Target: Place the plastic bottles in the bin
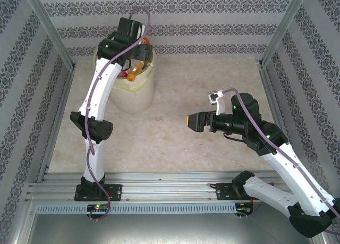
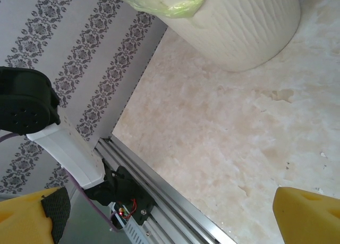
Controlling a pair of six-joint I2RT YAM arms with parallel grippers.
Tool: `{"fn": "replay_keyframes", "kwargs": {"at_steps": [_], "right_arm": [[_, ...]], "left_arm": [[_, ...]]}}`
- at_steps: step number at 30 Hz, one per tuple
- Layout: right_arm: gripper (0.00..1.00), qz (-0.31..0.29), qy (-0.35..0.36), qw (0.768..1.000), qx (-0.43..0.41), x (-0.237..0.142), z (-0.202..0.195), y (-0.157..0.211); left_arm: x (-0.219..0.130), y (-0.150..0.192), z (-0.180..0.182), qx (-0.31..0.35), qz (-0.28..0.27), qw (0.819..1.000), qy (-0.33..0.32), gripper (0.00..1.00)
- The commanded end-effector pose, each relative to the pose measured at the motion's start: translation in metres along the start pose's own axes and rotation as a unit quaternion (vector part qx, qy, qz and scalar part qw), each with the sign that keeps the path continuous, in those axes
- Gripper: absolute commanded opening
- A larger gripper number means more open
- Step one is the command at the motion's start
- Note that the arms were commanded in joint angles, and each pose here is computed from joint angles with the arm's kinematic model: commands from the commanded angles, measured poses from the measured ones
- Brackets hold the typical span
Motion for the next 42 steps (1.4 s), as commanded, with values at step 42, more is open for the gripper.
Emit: {"fn": "replay_keyframes", "kwargs": {"at_steps": [42], "right_arm": [[0.98,-0.080,0.081,0.994,-0.008,-0.006,-0.037,-0.024]], "left_arm": [[-0.190,0.131,-0.066,-0.099,-0.137,0.956,0.242,1.00]]}}
Point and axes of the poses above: each hand's point on the last joint's axis, 136 mm out from that joint toward the fingers, its own x axis out along the fingers, its own z axis along the line the jaws close on, y = z × x, the point moved 2 cm from there along -x, back along the fingers, and after that the axes turned 10 degrees about x, right-handed, at the moved point
